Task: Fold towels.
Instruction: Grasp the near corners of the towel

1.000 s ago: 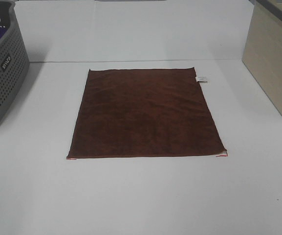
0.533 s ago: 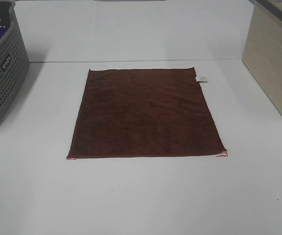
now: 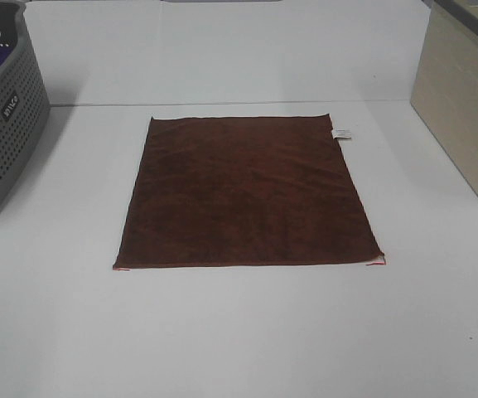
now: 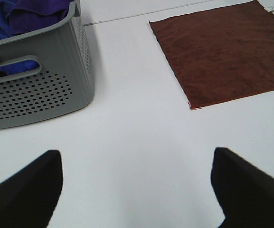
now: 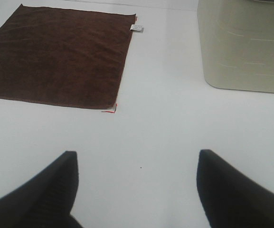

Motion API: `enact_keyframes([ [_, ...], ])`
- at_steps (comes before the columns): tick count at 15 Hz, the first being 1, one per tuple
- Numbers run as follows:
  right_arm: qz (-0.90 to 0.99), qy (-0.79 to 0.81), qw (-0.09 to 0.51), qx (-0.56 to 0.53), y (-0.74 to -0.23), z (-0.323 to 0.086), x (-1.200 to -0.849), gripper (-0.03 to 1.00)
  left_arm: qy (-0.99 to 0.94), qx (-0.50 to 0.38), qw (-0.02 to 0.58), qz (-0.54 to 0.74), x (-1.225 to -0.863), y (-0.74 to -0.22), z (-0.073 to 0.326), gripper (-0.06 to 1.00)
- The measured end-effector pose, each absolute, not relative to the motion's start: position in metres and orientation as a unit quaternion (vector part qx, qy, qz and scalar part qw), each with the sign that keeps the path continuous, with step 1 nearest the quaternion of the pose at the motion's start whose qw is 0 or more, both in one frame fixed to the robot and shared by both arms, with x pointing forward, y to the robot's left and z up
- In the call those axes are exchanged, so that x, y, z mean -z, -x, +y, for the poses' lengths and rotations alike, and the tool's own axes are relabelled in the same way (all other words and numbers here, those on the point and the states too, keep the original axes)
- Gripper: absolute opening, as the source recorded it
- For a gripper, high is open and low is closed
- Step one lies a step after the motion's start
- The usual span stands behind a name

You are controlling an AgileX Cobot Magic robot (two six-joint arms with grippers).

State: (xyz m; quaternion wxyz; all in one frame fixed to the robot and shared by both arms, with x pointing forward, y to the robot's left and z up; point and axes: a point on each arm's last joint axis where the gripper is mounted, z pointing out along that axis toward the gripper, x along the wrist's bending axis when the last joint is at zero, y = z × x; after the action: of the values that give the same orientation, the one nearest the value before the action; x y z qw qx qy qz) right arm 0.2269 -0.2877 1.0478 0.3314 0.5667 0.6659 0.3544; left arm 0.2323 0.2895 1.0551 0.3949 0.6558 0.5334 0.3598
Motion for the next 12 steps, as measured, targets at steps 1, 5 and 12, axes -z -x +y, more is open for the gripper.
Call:
enact_keyframes([
  [1,0.666,-0.567,0.331,-0.354,-0.2269,-0.2877,-1.0478,0.69,-0.656,-0.360,0.395,0.533,-1.0551,-0.2323,0.2895,0.79],
  [5,0.666,-0.567,0.331,-0.354,-0.2269,-0.2877,-1.0478,0.69,-0.656,-0.360,0.395,0.533,-1.0551,-0.2323,0.2895,0.79],
  [12,0.666,-0.567,0.331,-0.354,-0.2269,-0.2877,-1.0478,0.69,-0.656,-0.360,0.395,0.533,-1.0551,-0.2323,0.2895,0.78],
])
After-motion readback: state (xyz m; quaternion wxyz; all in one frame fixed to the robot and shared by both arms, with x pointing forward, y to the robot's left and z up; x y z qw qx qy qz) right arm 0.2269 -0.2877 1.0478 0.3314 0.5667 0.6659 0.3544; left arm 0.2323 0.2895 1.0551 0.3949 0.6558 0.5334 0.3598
